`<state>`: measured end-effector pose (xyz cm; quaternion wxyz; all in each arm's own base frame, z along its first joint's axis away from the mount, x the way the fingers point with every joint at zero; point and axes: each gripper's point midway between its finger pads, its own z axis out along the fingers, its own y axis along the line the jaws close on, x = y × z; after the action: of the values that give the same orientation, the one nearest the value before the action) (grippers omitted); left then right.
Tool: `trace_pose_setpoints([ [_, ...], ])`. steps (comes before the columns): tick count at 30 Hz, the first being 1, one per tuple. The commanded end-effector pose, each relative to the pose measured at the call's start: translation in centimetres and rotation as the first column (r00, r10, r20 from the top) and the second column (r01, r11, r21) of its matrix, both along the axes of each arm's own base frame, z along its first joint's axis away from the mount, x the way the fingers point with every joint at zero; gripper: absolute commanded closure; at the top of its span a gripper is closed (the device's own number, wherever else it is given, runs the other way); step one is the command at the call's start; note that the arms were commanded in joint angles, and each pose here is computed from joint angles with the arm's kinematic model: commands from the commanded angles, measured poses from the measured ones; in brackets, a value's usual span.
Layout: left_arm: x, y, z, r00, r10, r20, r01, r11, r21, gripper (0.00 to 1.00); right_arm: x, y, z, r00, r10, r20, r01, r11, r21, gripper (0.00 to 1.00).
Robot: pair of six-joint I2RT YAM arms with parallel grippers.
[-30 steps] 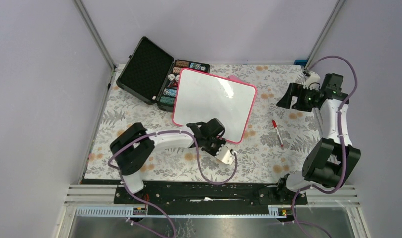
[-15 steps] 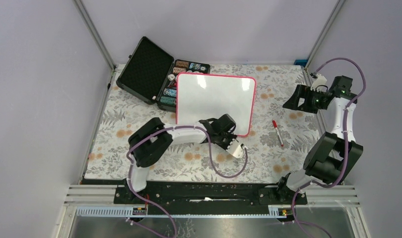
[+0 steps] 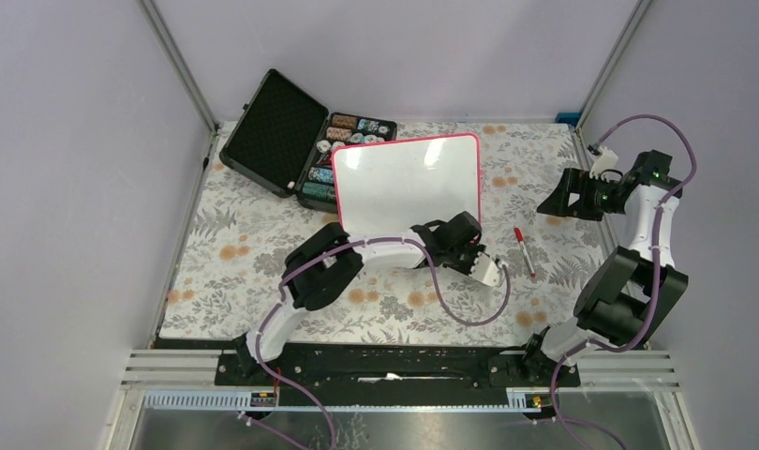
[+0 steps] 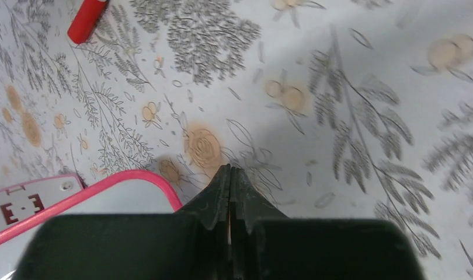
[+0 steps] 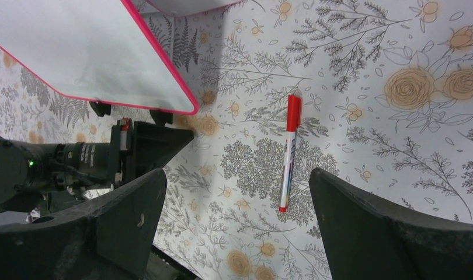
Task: Write a sentence on the whiteboard
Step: Move the whiteboard stand to the center of the board.
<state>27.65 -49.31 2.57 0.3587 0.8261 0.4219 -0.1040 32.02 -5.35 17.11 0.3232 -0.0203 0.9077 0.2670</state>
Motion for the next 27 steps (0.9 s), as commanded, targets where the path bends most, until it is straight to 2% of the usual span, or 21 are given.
trace_pose_setpoints([
  [1,2.3,-3.2,2.4,0.987,0.150,-0.060,-0.156,0.981,-0.114,1.00,-0.6,0.8,1.0,0.998,0.056,0.029,-0.057,0.998,0.020,0.01],
  [5,0.4,-2.9,5.8,0.975,0.152,-0.161,-0.178,0.971,-0.162,0.93,-1.6,1.5,0.0,0.997,0.077,0.011,-0.078,0.996,0.040,0.01],
  [8,-2.7,-1.7,9.6,0.956,0.122,-0.267,-0.179,0.963,-0.202,0.71,-2.1,1.7,-1.0,0.996,0.083,-0.019,-0.082,0.996,0.040,0.01],
  [11,-4.6,0.4,11.9,0.907,0.186,-0.377,-0.252,0.958,-0.135,0.59,-2.5,2.1,-2.2,0.995,0.088,-0.048,-0.088,0.996,0.014,0.02],
  [15,-6.5,4.3,13.9,0.871,0.251,-0.422,-0.311,0.947,-0.080,0.51,-2.8,2.8,-4.8,0.991,0.096,-0.090,-0.106,0.988,-0.114,0.12],
  [19,-6.7,7.2,15.2,0.789,0.351,-0.505,-0.428,0.903,-0.042,0.48,-2.7,2.9,-7.1,0.991,0.076,-0.114,-0.102,0.964,-0.245,0.22],
  [22,-5.7,9.3,14.9,0.741,0.423,-0.522,-0.500,0.866,-0.008,0.49,-2.6,3.0,-7.9,0.988,0.068,-0.140,-0.104,0.958,-0.267,0.24],
  [25,-5.2,11.6,11.6,0.793,0.447,-0.413,-0.482,0.876,0.021,0.50,-2.6,3.6,-7.9,0.984,0.079,-0.157,-0.119,0.957,-0.264,0.25],
  [27,-4.4,11.9,10.5,0.803,0.470,-0.366,-0.496,0.868,0.025,0.52,-2.7,4.2,-8.2,0.982,0.086,-0.169,-0.129,0.957,-0.261,0.25],
])
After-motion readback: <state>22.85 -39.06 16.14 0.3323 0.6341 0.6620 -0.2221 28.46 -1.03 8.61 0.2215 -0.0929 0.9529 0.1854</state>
